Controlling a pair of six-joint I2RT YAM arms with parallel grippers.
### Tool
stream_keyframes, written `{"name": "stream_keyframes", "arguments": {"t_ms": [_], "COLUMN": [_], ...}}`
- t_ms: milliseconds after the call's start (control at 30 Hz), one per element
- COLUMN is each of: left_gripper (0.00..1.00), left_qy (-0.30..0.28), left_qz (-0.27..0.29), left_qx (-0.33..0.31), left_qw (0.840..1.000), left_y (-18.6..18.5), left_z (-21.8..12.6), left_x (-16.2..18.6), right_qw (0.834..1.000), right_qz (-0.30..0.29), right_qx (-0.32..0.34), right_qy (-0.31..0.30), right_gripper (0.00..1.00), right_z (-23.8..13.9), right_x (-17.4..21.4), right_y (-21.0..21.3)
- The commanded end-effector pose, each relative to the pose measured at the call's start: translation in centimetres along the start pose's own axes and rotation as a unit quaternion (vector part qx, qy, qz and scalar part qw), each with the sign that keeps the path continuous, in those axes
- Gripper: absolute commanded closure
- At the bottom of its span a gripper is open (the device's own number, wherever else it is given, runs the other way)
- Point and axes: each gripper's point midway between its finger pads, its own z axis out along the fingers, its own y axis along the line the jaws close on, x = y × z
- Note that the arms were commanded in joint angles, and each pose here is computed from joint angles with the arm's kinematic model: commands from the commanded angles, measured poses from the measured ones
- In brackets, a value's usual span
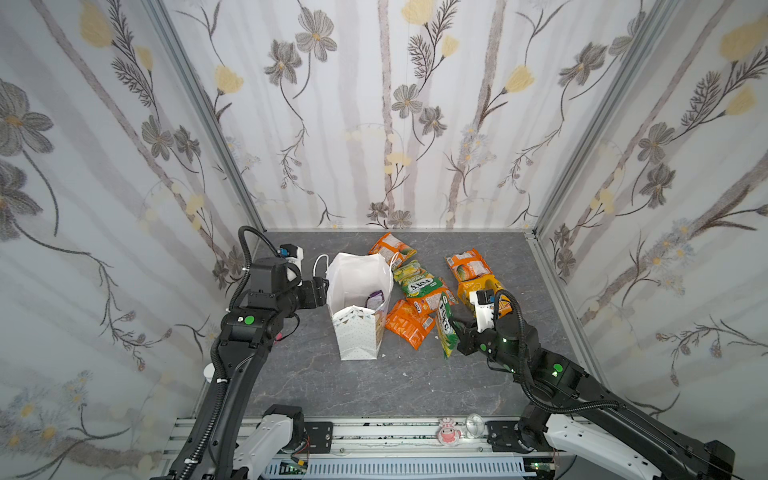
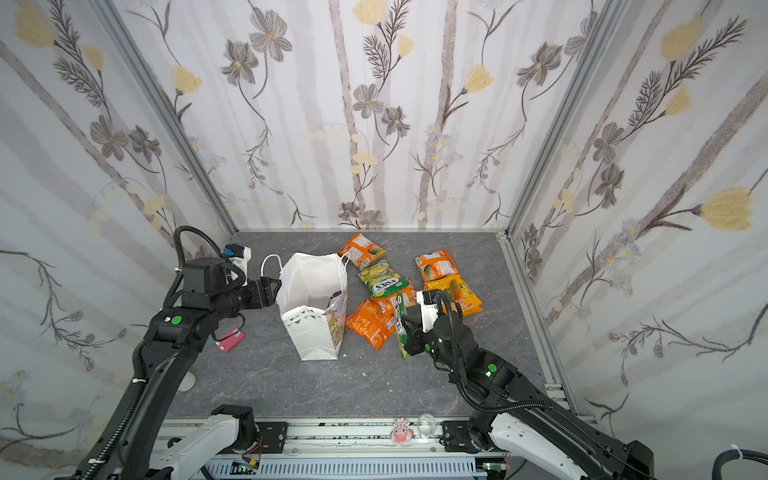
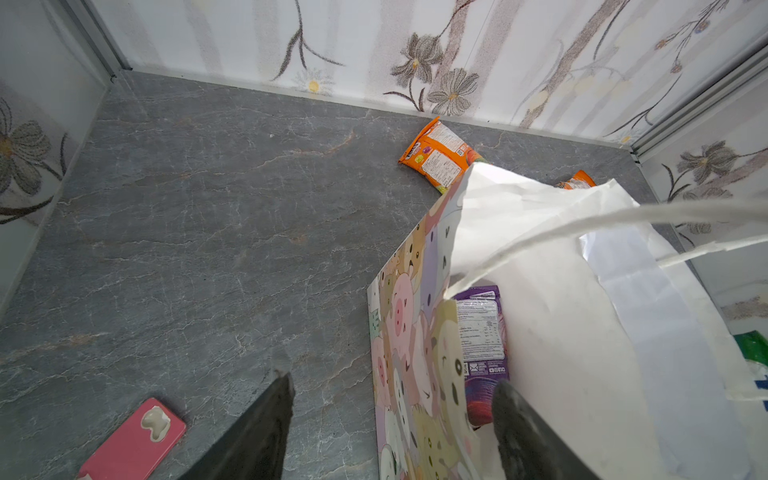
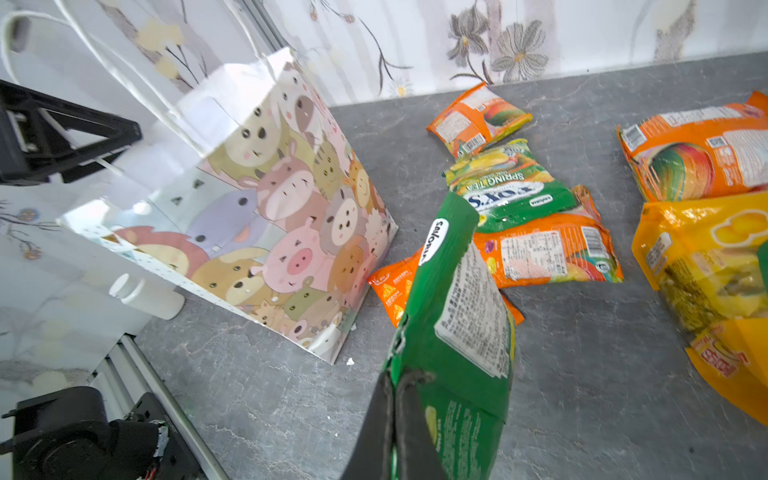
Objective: Place the snacks into the paper bag
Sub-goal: 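Lift the green packet with the right gripper and carry it over the bag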
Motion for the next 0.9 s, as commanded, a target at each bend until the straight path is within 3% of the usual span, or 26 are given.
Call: {"name": "stream_keyframes", "arguments": {"t_ms": [0,867], "left_gripper": [0.24,0.23], "left_qy": [-0.009,-0.01], "left_qz": [0.005,0.004], "left_qx": [0.007,0.008], "left_qw": [1.0,1.0], "left_y": [-0.3,-0.3], "left_z": [-0.1,-0.3], "left_x": [-0.5,0.0], "right_qw": [0.998,0.966], "right_qz": [-0.019,-0.132], "right_qx": [-0.043,-0.213], "right_qy": [-0.029,-0.07], "right_gripper": [1.0,1.0], "right_z": [-0.2,-3.1], "right_x": [-2.7,-13.7], "right_y": [2.5,15.9]}}
